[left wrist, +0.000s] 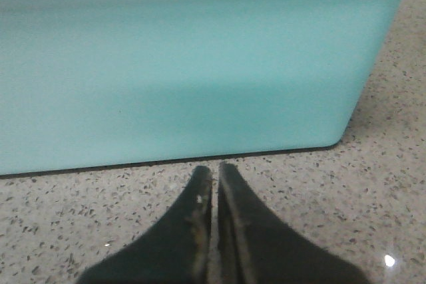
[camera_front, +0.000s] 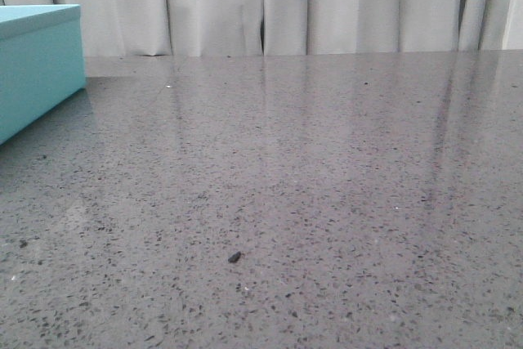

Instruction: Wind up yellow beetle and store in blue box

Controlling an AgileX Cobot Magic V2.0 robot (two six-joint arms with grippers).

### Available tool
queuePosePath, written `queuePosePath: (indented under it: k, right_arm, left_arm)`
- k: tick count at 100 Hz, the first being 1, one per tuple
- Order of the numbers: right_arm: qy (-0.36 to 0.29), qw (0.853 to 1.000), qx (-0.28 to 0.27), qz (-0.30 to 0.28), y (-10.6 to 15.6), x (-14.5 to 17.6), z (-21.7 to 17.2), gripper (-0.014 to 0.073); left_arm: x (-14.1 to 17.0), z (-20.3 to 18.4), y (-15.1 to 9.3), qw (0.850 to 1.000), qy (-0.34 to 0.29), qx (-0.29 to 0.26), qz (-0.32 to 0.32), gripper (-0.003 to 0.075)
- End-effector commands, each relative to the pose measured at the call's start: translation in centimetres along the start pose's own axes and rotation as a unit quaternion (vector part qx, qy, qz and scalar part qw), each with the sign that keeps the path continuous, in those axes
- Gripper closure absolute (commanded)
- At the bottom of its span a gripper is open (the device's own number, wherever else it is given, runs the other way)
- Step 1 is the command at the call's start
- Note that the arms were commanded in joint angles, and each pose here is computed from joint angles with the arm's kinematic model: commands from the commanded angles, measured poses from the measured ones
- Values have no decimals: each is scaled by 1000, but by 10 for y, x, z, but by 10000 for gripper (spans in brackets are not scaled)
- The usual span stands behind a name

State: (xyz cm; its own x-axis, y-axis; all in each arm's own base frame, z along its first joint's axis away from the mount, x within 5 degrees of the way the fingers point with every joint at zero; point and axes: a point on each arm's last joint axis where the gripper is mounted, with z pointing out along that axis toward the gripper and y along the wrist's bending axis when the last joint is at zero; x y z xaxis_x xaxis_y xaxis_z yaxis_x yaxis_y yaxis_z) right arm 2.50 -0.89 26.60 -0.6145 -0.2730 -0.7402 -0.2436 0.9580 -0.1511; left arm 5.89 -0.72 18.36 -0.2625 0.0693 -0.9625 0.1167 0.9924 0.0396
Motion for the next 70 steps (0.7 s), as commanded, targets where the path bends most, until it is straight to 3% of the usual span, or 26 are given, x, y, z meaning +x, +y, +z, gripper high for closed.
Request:
queuePosePath:
  k: [1, 70]
  right_arm:
    - [-30, 999, 12, -10, -3, -9, -3, 643]
    - [-30, 999, 35, -20, -7, -9, -3, 643]
  left_arm:
    - [9, 5, 0, 1000, -6, 0, -5, 739]
    - [9, 5, 0, 1000, -6, 0, -5, 739]
